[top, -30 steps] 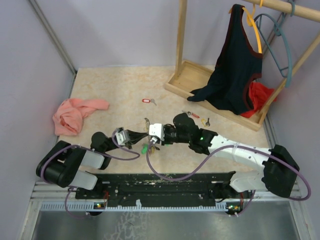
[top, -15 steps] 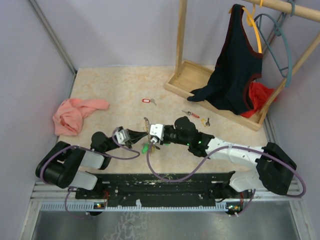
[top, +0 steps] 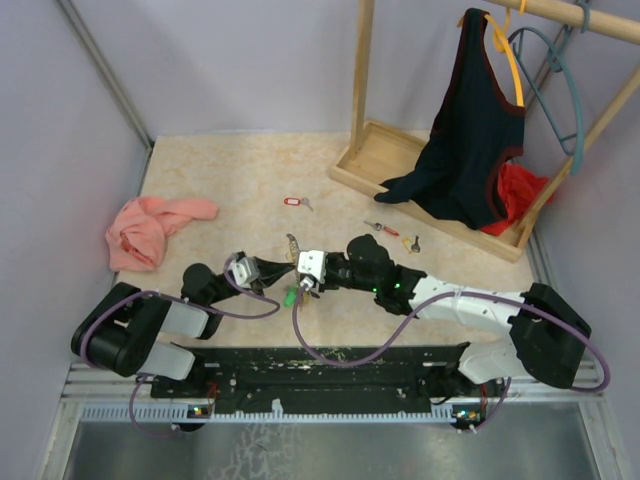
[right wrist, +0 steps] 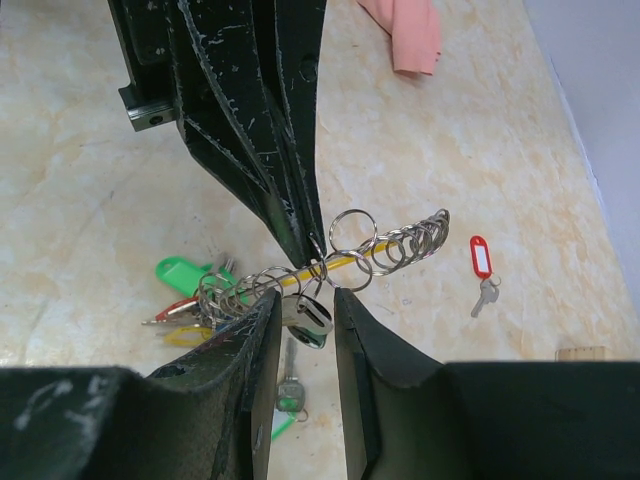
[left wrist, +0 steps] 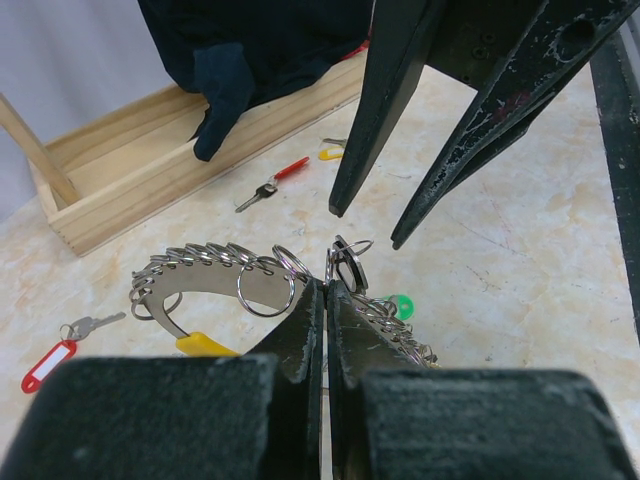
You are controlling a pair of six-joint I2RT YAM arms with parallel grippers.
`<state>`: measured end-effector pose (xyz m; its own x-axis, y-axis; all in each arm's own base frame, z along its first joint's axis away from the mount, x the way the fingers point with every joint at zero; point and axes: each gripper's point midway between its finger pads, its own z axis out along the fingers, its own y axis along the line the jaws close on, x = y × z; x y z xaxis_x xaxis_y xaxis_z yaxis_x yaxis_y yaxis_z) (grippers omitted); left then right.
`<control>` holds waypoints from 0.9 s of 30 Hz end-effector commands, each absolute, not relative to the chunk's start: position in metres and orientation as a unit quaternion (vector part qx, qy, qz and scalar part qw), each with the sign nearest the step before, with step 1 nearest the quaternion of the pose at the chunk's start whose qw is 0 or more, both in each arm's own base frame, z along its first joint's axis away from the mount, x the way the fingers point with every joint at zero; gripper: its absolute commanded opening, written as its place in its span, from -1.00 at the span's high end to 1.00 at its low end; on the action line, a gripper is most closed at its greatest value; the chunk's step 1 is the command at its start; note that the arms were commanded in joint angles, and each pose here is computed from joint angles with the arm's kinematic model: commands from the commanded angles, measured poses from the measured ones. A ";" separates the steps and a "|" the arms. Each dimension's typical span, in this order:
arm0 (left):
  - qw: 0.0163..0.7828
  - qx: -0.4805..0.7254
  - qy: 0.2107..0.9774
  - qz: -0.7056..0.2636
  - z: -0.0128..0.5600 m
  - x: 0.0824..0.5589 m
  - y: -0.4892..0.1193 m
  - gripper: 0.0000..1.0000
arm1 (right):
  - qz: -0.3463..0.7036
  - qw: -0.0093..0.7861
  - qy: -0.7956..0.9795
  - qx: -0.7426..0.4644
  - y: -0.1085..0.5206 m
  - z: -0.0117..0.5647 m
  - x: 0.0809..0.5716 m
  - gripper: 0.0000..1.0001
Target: Put the keys on the keyring
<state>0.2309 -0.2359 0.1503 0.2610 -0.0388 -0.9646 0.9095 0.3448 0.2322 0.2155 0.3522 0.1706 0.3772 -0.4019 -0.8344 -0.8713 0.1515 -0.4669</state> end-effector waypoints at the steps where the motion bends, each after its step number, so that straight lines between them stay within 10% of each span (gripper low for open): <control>1: 0.678 0.438 0.473 -0.354 0.163 0.233 -0.234 1.00 | 0.223 0.566 0.505 -0.612 0.360 0.182 0.212 0.44; 27: 0.685 0.427 0.459 -0.371 0.175 0.228 -0.235 1.00 | 0.200 0.562 0.512 -0.618 0.362 0.163 0.221 1.00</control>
<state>0.2301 -0.2359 0.1520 0.2275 -0.0618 -0.9718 0.9167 0.3503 0.1923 0.2240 0.3554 0.1579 0.3742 -0.4299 -0.8217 -0.8614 0.1670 -0.4797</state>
